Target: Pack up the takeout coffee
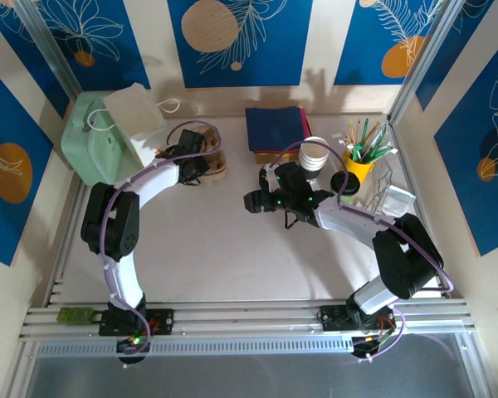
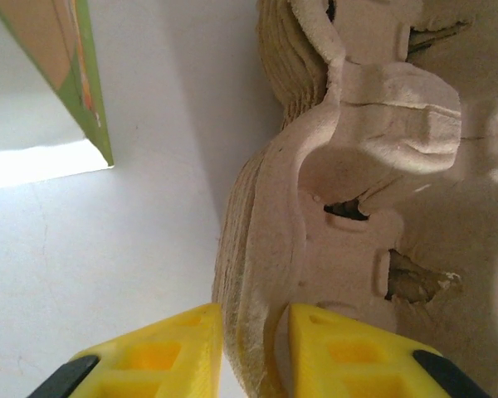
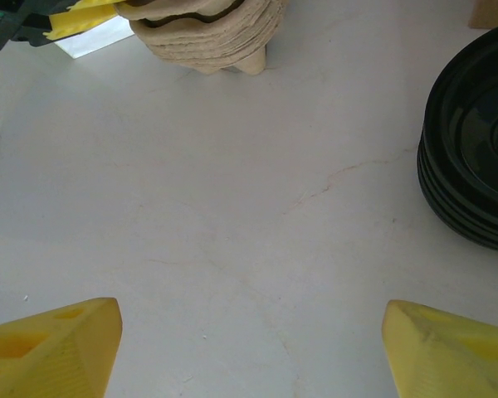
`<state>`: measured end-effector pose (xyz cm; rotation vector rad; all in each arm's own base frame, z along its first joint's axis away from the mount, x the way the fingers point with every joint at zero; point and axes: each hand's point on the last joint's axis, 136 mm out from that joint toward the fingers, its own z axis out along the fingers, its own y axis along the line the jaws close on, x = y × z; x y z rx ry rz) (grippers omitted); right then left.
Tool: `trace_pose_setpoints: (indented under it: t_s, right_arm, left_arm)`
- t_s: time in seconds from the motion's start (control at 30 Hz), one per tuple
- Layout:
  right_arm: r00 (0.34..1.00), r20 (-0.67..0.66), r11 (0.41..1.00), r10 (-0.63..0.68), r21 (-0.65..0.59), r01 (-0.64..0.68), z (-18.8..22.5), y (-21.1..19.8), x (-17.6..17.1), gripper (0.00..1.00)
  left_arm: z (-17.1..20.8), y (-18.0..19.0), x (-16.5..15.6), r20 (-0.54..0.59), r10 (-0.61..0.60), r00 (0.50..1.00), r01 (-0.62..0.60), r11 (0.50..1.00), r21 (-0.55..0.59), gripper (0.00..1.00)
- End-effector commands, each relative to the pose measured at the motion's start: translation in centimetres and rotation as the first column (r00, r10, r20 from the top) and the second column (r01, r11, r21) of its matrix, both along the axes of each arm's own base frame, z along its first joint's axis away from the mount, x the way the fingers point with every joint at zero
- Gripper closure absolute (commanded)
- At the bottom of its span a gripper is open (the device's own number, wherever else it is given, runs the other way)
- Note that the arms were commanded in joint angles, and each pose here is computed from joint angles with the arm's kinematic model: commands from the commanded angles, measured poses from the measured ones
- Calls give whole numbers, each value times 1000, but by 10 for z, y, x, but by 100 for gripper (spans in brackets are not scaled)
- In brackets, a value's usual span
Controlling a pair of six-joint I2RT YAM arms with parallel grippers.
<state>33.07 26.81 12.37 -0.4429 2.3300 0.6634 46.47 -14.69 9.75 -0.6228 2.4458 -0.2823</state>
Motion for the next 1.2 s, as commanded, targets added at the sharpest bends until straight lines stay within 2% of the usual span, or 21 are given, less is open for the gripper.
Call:
trace_pose_setpoints:
  t_s: [0.0, 0.2, 0.93, 1.07, 1.17]
  right_arm:
    - [999, 34, 1000, 16, -7, -16, 10, 7, 3, 18]
    - [999, 28, 1000, 19, -21, -19, 7, 9, 4, 18]
    - [999, 31, 999, 28, -45, -27, 5, 11, 4, 18]
    - [999, 33, 999, 25, -49, -24, 5, 10, 4, 18]
    - [999, 35, 998, 24, -52, -22, 5, 10, 4, 18]
  left_arm:
    - [20, 5, 0, 42, 12, 999, -10, 1000, -27, 73]
    - [24, 0, 0, 50, -2, 999, 4, 999, -51, 70]
    - [8, -11, 7, 43, 8, 999, -3, 993, -121, 70]
    - [6, -12, 9, 44, 13, 999, -7, 991, -135, 73]
    - [10, -12, 10, 55, 17, 998, -9, 990, -143, 79]
